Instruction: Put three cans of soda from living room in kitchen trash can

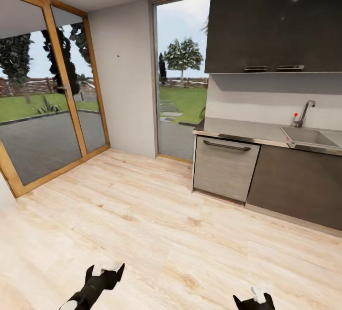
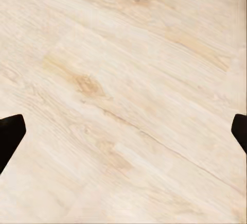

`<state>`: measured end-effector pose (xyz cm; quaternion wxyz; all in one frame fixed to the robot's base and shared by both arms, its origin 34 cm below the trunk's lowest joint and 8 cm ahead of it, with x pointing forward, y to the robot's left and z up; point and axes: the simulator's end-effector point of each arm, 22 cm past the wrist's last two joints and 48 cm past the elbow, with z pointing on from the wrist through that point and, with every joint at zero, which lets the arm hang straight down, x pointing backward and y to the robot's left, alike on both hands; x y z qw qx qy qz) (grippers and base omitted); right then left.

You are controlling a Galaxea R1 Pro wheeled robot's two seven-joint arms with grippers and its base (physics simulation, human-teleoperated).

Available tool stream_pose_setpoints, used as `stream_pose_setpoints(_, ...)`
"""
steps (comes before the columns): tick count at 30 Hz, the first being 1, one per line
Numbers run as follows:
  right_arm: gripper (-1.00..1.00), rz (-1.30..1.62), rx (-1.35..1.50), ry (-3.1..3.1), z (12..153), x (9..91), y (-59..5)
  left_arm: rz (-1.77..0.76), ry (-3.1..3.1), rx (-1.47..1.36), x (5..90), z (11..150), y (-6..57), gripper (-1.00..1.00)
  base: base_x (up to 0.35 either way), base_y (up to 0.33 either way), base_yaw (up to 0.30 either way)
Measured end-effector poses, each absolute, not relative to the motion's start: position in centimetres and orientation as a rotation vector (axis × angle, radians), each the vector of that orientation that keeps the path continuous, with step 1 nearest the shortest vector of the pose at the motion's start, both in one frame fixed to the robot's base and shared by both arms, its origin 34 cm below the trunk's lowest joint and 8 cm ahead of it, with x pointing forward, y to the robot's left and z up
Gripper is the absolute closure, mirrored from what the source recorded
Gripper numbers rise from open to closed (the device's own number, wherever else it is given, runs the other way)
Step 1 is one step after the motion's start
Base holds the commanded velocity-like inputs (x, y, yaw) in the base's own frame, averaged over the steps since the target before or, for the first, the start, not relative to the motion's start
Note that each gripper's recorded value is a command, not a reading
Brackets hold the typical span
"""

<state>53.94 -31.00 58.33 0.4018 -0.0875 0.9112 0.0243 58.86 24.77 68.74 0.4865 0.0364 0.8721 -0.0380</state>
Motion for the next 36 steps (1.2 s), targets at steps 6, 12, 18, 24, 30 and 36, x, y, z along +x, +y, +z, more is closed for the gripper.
stream_pose_setpoints(6, -1.0, 0.065, -0.263, 2.062, 67.1, 61.0, -29.2, -0.084, 1.888, 0.093, 62.8, 79.5, 24.9, -1.0, 0.0, 0.0, 0.0)
stream_pose_setpoints(12, -1.0, 0.065, -0.264, 1.954, 71.1, 59.4, -28.4, -0.083, 1.872, 0.098, 62.8, 79.9, 24.8, -1.0, 0.0, 0.0, 0.0)
stream_pose_setpoints(18, -1.0, -0.005, -0.131, 1.983, 70.3, 56.3, -33.7, -0.085, 1.923, 0.096, 61.9, 77.0, 24.9, -1.0, 0.0, 0.0, 0.0)
stream_pose_setpoints(24, -1.0, -0.031, 0.01, 1.991, 70.0, 54.9, -37.0, -0.091, 1.939, 0.097, 61.1, 74.6, 24.5, -1.0, 0.0, 0.0, 0.0)
stream_pose_setpoints(30, -1.0, 0.0, 0.057, 1.985, 69.9, 54.8, -36.5, -0.088, 1.97, 0.094, 60.5, 73.0, 24.6, -1.0, 0.0, 0.0, 0.0)
stream_pose_setpoints(36, -1.0, 0.015, 0.046, 1.986, 69.8, 54.8, -35.7, -0.087, 1.978, 0.093, 60.3, 72.6, 24.5, -1.0, 0.0, 0.0, 0.007)
